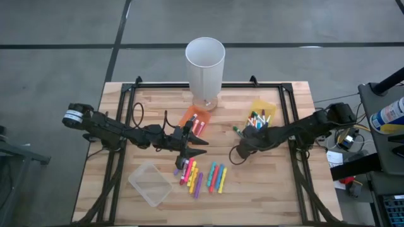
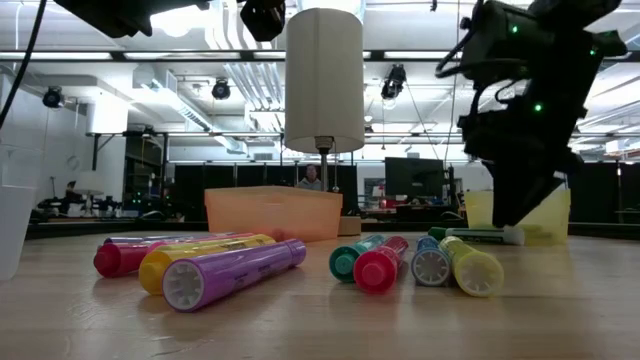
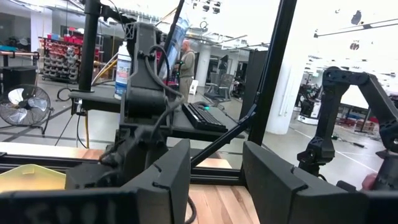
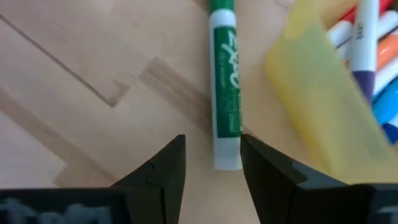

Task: Pick & Place Markers
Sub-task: Put the large green marker pen into the orange bin

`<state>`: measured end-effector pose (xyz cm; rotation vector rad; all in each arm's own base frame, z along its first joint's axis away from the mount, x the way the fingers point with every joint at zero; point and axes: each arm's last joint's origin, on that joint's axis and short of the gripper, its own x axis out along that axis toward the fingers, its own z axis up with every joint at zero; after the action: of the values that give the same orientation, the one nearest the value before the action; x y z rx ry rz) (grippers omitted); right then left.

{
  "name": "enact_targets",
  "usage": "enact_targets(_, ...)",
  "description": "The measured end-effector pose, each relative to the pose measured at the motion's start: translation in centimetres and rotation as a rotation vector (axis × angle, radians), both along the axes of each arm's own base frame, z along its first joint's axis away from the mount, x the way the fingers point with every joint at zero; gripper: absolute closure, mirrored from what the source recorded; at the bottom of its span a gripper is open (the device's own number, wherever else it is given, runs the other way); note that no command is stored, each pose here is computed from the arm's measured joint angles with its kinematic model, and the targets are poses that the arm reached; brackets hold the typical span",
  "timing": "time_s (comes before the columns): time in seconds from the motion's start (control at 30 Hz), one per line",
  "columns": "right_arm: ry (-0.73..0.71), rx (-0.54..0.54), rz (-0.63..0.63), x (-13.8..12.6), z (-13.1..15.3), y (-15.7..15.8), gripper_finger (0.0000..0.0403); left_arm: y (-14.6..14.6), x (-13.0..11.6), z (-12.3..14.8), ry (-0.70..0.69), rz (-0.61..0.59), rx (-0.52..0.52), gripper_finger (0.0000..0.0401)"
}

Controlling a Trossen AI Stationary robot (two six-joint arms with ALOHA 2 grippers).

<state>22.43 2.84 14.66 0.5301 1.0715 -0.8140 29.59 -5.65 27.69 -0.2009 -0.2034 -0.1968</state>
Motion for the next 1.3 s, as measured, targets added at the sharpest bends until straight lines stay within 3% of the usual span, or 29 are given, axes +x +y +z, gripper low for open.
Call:
enact_targets(0.3, 0.092, -0.024, 0.012, 0.6, -2.2, 0.1, 0.0255, 0.0, 0.0, 0.0, 0.000, 0.000, 0.000, 0.0259)
enact_targets(0.47, 0.097, -0.023, 0.018, 0.9, -2.4, 0.1, 0.0281, 0.0, 0.0, 0.0, 0.001, 0.000, 0.001, 0.0259)
enact_targets(0.63, 0.088, -0.018, 0.061, 1.1, -1.8, 0.2, 0.0338, 0.0, 0.0, 0.0, 0.001, 0.001, 0.004, 0.0259)
enact_targets(0.97, -0.003, -0.027, 0.132, 2.5, -0.4, 0.9, 0.0339, 0.0, 0.0, -0.1, 0.006, 0.002, 0.014, 0.0259)
enact_targets(1.3, -0.101, -0.128, 0.261, 4.3, 2.4, 3.8, 0.0339, 0.0, 0.0, -0.3, 0.022, 0.006, 0.031, 0.0259)
